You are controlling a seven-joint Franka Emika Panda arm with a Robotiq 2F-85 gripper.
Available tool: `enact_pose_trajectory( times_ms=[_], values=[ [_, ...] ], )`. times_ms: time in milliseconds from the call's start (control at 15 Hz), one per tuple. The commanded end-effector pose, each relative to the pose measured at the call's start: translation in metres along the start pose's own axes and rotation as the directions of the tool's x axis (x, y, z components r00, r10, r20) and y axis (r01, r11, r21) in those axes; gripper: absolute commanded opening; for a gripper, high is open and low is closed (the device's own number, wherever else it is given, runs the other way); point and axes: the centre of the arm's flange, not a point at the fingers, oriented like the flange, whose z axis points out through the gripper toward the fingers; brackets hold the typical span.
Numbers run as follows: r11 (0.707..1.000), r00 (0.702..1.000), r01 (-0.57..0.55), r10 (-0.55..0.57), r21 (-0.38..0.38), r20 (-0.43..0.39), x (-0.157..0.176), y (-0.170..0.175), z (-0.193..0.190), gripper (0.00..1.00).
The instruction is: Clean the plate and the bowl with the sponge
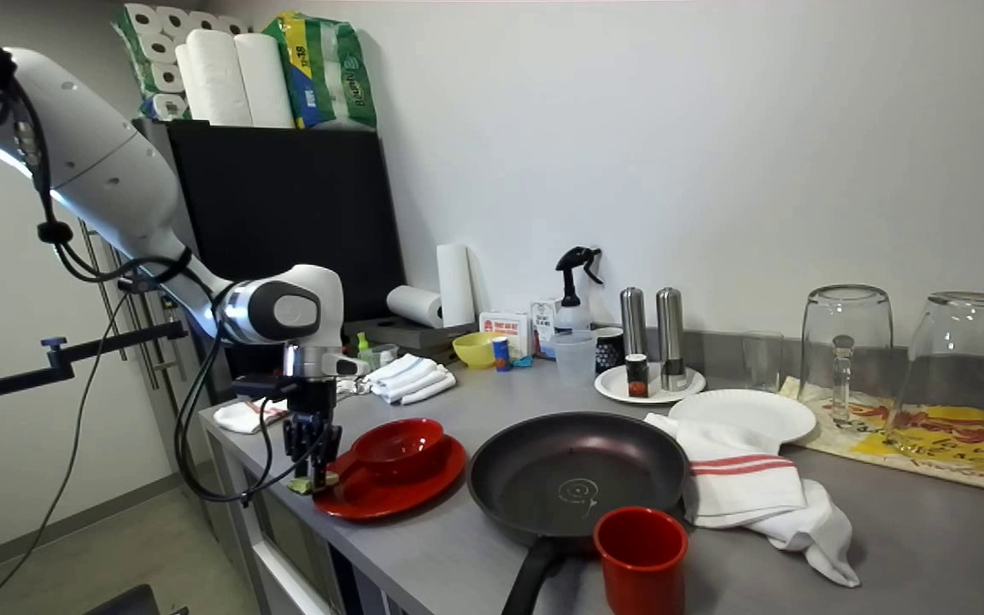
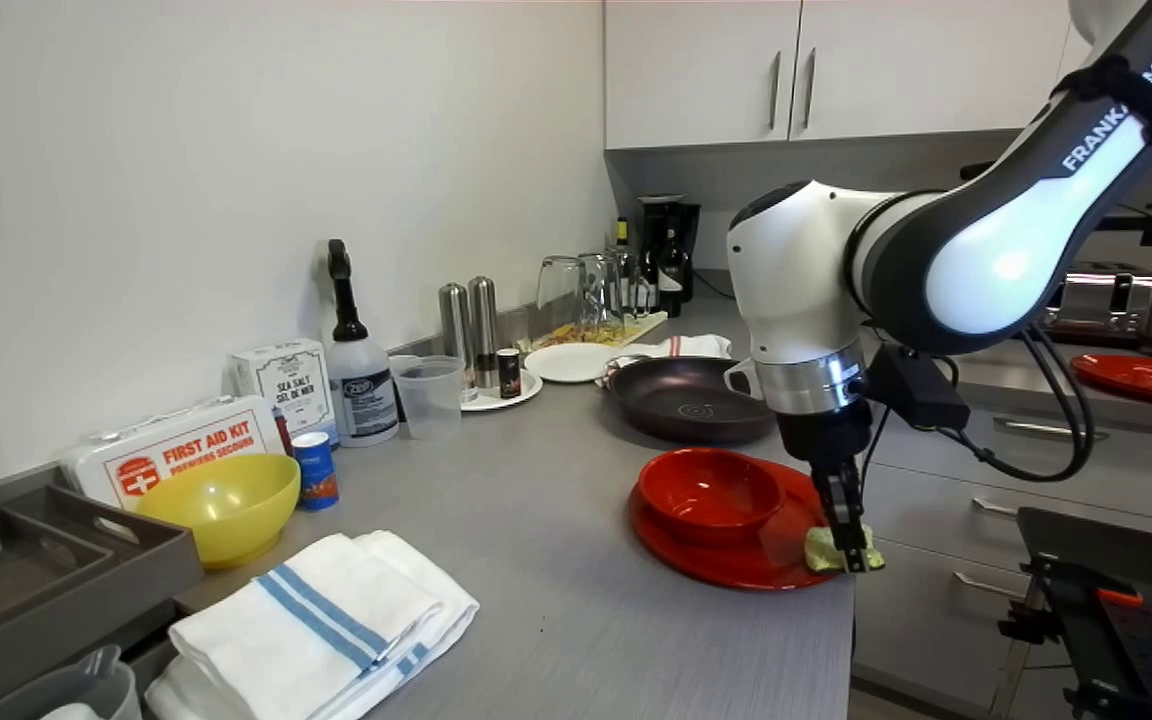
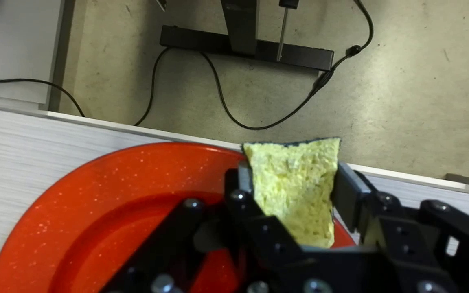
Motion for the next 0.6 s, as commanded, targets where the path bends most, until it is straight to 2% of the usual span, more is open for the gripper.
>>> enact_pose_trajectory(
  times_ms=[0,533],
  values=[
    [1.0,1.0,-0.016,0.016,-0.005,-0.002,0.0,0.016,0.001,0.25],
    [0.984,0.984,-0.175,0.175,0.015,0.017,0.006,0.081,0.009,0.25]
  ],
)
